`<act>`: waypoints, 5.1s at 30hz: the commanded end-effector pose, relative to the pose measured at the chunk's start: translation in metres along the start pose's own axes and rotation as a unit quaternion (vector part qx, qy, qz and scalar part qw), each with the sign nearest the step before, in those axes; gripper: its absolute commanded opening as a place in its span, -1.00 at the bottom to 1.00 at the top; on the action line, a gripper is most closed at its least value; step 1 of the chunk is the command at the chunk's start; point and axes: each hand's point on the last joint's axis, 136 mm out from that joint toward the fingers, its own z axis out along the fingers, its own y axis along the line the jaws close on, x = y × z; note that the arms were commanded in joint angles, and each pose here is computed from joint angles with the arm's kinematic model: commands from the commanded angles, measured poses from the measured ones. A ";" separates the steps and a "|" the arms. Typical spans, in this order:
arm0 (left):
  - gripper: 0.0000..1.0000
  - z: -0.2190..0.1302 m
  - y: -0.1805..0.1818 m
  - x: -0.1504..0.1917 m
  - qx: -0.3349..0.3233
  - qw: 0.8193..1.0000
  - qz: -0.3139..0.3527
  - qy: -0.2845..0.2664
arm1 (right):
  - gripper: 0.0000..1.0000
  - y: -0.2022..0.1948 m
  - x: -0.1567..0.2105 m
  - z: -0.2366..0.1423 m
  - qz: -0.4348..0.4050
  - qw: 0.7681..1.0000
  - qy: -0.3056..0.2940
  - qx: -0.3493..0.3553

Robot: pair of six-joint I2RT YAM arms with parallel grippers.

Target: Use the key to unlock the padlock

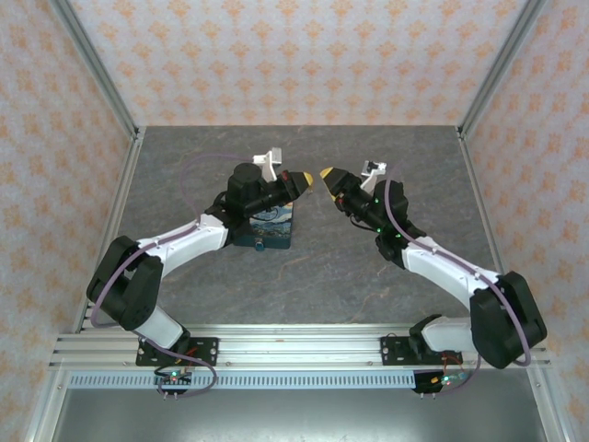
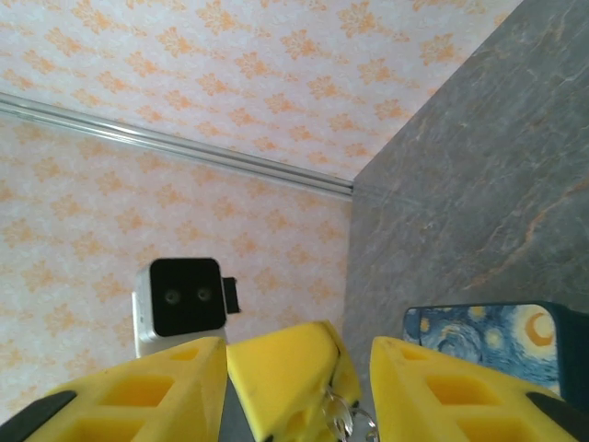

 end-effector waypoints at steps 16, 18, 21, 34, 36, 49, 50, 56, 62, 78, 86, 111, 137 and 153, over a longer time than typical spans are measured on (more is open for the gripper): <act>-1.00 -0.005 -0.033 -0.029 0.068 0.994 -0.041 -0.080 | -0.28 0.005 0.006 0.014 0.058 0.996 0.011 -0.064; -1.00 -0.004 -0.034 -0.028 0.070 0.994 -0.041 -0.079 | -0.29 0.005 0.007 0.016 0.059 0.996 0.015 -0.066; -1.00 -0.002 -0.034 -0.026 0.069 0.994 -0.041 -0.077 | -0.30 0.007 0.008 0.019 0.058 0.996 0.018 -0.069; -1.00 0.004 -0.027 -0.020 0.057 0.995 -0.046 -0.073 | -0.43 0.014 0.016 0.021 0.057 0.995 0.029 -0.076; -1.00 0.005 -0.026 -0.019 0.053 0.995 -0.046 -0.070 | -0.45 0.015 0.018 0.020 0.057 0.995 0.032 -0.078; -1.00 0.007 -0.021 -0.015 0.043 0.996 -0.044 -0.067 | -0.50 0.019 0.020 0.012 0.056 0.995 0.029 -0.082; -1.00 0.007 -0.021 -0.015 0.043 0.996 -0.044 -0.067 | -0.50 0.018 0.019 0.010 0.056 0.995 0.026 -0.082; -1.00 0.006 -0.018 -0.013 0.035 0.996 -0.041 -0.065 | -0.45 0.014 0.014 0.001 0.053 0.996 0.004 -0.074; -1.00 0.006 -0.016 -0.012 0.034 0.996 -0.042 -0.065 | -0.45 0.017 0.013 0.000 0.050 0.996 0.005 -0.077; -1.00 0.009 -0.021 -0.014 0.041 0.996 -0.046 -0.066 | -0.51 0.013 0.020 0.012 0.059 0.995 0.027 -0.077; -1.00 0.010 -0.020 -0.010 0.039 0.996 -0.049 -0.061 | -0.78 0.013 0.018 0.017 0.061 0.995 0.026 -0.079; 0.45 -0.025 0.008 -0.023 -0.080 0.992 -0.081 -0.058 | -1.00 -0.024 0.028 -0.005 0.018 0.999 0.041 -0.006; -0.32 -0.010 0.005 -0.008 -0.026 0.996 -0.080 -0.019 | -1.00 -0.010 0.033 -0.001 0.061 0.996 0.054 -0.044; -0.56 0.000 0.005 0.006 -0.017 0.996 -0.085 -0.005 | -1.00 -0.012 0.036 0.007 0.067 0.995 0.057 -0.042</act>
